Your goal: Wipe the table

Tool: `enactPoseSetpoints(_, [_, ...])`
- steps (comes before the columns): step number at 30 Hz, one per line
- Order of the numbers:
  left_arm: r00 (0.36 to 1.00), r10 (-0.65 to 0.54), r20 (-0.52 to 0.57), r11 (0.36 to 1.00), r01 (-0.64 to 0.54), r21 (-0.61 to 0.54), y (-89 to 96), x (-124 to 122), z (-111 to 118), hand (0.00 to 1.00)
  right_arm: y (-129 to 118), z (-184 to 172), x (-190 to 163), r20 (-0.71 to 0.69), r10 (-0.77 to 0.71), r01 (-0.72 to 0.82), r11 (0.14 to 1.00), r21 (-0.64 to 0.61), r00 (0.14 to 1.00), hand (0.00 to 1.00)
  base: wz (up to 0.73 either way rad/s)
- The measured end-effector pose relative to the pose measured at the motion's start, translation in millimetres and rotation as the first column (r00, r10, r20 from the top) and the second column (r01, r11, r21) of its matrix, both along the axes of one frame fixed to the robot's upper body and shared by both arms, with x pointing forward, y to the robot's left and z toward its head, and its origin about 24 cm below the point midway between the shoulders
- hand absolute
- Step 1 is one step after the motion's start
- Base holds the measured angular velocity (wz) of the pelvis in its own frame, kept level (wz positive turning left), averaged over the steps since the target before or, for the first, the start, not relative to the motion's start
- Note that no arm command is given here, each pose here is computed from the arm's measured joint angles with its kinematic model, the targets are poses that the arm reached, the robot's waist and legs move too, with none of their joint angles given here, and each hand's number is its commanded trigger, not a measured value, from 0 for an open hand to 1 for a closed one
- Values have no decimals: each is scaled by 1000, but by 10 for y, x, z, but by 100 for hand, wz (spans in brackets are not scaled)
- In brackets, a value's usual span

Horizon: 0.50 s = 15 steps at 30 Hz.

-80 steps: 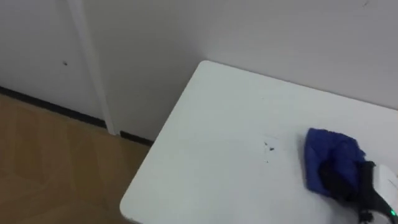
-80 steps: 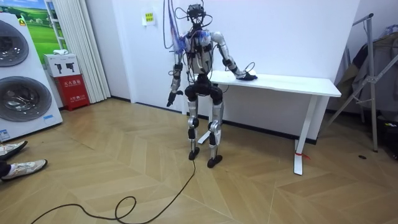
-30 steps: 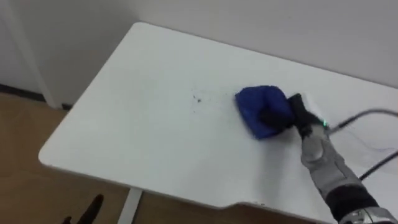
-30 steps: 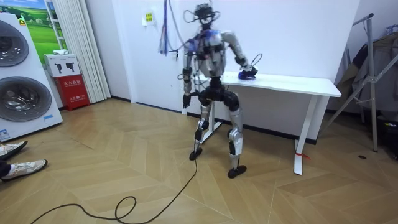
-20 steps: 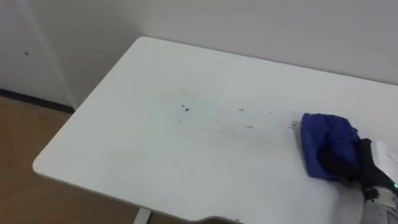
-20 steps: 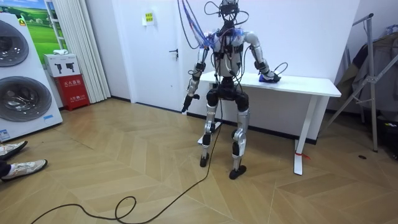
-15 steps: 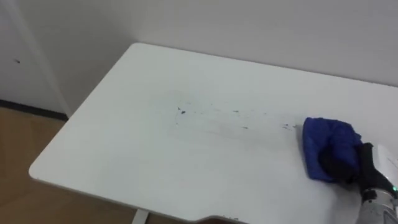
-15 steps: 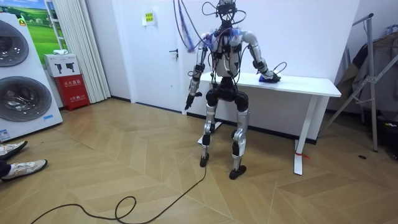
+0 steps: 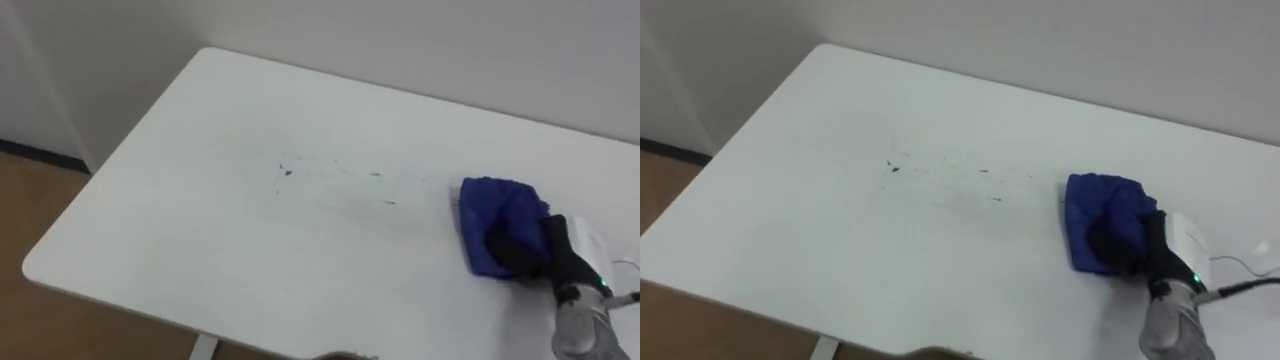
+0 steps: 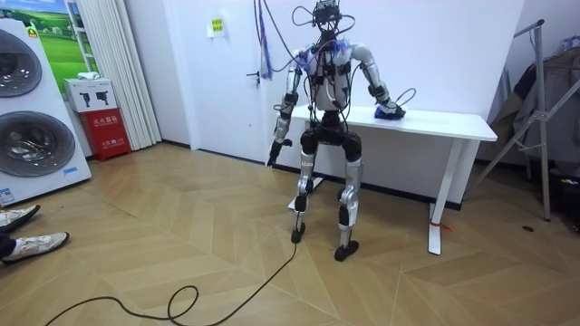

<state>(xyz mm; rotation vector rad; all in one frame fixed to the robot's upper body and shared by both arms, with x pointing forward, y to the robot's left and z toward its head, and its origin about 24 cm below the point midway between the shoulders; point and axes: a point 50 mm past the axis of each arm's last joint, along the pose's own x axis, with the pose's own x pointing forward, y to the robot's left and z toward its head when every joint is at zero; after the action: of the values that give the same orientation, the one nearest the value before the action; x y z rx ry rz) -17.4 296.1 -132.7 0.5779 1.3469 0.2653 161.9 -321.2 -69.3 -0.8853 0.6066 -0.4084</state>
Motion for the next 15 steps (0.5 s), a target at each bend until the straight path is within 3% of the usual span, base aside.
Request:
enactPoseSetpoints(5, [999,52,7,997,-53,55,162,-70,83,0,-359,-14,-517,-52,-182,180,983,-40,982,100,15])
enactPoseSetpoints(9, [999,-24,29,999,23,30,70,134,38,0,-324,-1,-351,-55,-182,180,983,-38,982,100,-19])
enactPoseSetpoints(12, [994,-106,35,994,107,-23,-134,299,-50,0,-117,-1,39,-79,-123,122,992,-12,989,100,-70])
enactPoseSetpoints(13, [991,-127,40,991,129,-42,-200,347,-72,0,72,38,278,-82,-47,48,999,11,996,100,-101])
enactPoseSetpoints(15, [990,-136,29,988,138,-65,-250,380,-96,0,694,226,877,-30,246,-245,968,44,969,100,-91])
